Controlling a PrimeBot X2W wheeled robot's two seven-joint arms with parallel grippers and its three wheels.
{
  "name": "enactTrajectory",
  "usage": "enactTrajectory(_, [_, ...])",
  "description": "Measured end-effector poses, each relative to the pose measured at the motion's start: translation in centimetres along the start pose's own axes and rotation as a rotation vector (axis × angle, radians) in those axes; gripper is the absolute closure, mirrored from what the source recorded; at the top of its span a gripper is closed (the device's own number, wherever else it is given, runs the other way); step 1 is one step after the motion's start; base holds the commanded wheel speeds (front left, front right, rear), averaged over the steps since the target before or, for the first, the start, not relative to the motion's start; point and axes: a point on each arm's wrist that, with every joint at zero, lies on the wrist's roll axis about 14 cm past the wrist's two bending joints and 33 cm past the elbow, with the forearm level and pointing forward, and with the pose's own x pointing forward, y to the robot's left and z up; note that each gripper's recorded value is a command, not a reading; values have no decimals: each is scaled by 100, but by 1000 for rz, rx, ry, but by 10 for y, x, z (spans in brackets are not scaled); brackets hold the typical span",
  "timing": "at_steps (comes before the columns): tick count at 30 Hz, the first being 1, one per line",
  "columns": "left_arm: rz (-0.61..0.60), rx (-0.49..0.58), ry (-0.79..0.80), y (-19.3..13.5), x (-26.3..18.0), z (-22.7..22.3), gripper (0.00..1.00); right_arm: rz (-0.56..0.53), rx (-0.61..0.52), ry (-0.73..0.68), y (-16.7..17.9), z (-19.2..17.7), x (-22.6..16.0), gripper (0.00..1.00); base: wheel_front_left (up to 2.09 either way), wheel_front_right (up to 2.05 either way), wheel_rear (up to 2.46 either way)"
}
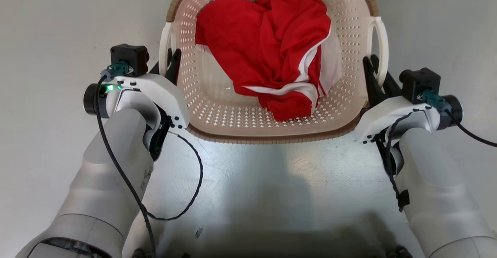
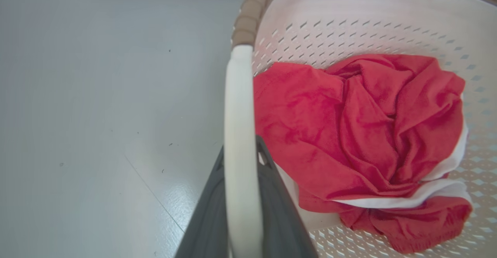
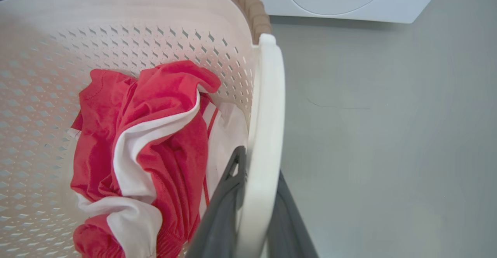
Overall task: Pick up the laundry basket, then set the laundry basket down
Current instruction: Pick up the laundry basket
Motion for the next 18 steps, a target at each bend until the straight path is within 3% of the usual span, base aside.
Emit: enactTrajectory(18, [-12,29,17,-20,-44,1,100,28,38,31,14,9,-55,100,0,0,0])
